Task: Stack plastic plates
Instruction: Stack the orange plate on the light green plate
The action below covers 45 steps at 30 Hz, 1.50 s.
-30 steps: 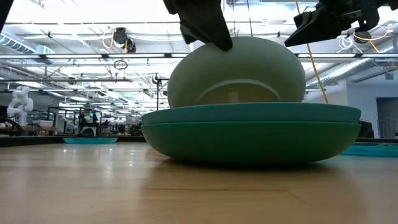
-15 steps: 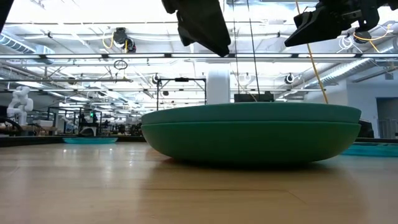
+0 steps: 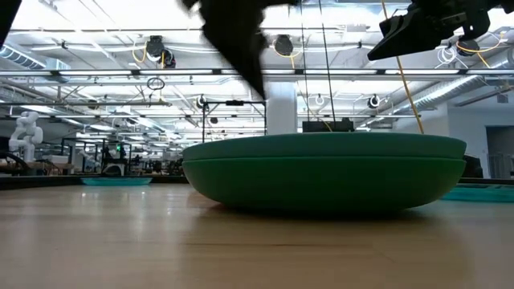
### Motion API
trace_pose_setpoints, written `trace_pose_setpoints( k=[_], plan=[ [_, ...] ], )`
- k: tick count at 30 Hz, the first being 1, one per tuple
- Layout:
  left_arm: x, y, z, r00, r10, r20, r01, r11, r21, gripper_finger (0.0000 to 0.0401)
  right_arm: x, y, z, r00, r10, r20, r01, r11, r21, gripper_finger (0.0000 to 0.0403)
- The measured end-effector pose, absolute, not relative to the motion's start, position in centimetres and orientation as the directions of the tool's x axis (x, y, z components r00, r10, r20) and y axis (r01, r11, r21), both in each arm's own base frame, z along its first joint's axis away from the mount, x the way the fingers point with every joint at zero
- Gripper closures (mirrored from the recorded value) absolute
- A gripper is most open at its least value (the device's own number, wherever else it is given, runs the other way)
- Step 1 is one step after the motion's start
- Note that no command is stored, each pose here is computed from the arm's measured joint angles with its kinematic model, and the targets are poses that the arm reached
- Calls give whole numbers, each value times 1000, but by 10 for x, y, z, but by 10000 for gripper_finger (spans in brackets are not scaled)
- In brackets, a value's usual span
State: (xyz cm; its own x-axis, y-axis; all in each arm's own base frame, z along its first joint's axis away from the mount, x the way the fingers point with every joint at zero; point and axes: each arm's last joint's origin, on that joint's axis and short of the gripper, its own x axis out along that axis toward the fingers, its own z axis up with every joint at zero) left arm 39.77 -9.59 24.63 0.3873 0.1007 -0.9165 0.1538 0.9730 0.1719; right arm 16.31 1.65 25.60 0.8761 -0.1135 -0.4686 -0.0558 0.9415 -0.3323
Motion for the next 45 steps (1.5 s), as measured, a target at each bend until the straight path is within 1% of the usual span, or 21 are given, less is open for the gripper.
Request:
trace_pose_setpoints(
  k=[2, 4, 6, 10, 14, 17, 19, 23, 26, 30, 34, 36, 39, 42, 45],
  plan=[
    [390, -87, 248, 328, 208, -921, 138, 954, 265, 245, 163, 16, 256, 876, -113, -469, -54, 943, -328, 403],
    [386, -77, 251, 298, 281, -912, 120, 937, 327, 244, 163, 16, 256, 876, -113, -469, -49, 946, -321, 403],
    [382, -67, 253, 263, 308, -914, 113, 931, 346, 245, 163, 16, 256, 876, -115, -468, -32, 956, -293, 403],
    [374, -54, 269, 261, 316, -912, 111, 929, 354, 244, 163, 15, 257, 874, -168, -455, 67, 971, -230, 403],
    [364, -47, 288, 334, 307, -891, 115, 925, 362, 245, 164, 14, 258, 874, -195, -444, 125, 975, -182, 403],
    [349, -44, 297, 421, 294, -858, 118, 920, 373, 245, 165, 14, 259, 882, -194, -430, 152, 980, -130, 403],
    [334, -42, 298, 449, 289, -845, 114, 920, 375, 245, 167, 14, 261, 891, -193, -412, 176, 981, -78, 403],
    [301, -37, 294, 489, 292, -822, 79, 924, 375, 245, 171, 14, 257, 880, -191, -435, 228, 973, 34, 403],
    [278, -31, 294, 564, 333, -756, 8, 913, 408, 245, 177, 15, 253, 870, -210, -447, 276, 957, 87, 403],
    [252, -24, 291, 650, 390, -653, -70, 885, 459, 245, 195, 14, 253, 879, -292, -378, 354, 930, 104, 403],
    [229, -14, 288, 721, 439, -537, -176, 865, 471, 245, 212, 9, 254, 896, -317, -312, 369, 922, 122, 403],
    [218, -10, 281, 738, 450, -503, -210, 862, 462, 245, 220, 5, 260, 888, -335, -314, 388, 913, 123, 403],
    [203, -6, 274, 769, 454, -449, -253, 862, 439, 245, 237, -1, 269, 886, -318, -337, 377, 918, 127, 403],
    [193, -1, 269, 779, 468, -417, -270, 851, 451, 245, 254, -6, 277, 881, -295, -370, 351, 932, 90, 403],
    [186, 4, 279, 759, 538, -367, -379, 824, 422, 245, 273, -19, 284, 854, -336, -397, 394, 916, 71, 403]
  ],
)
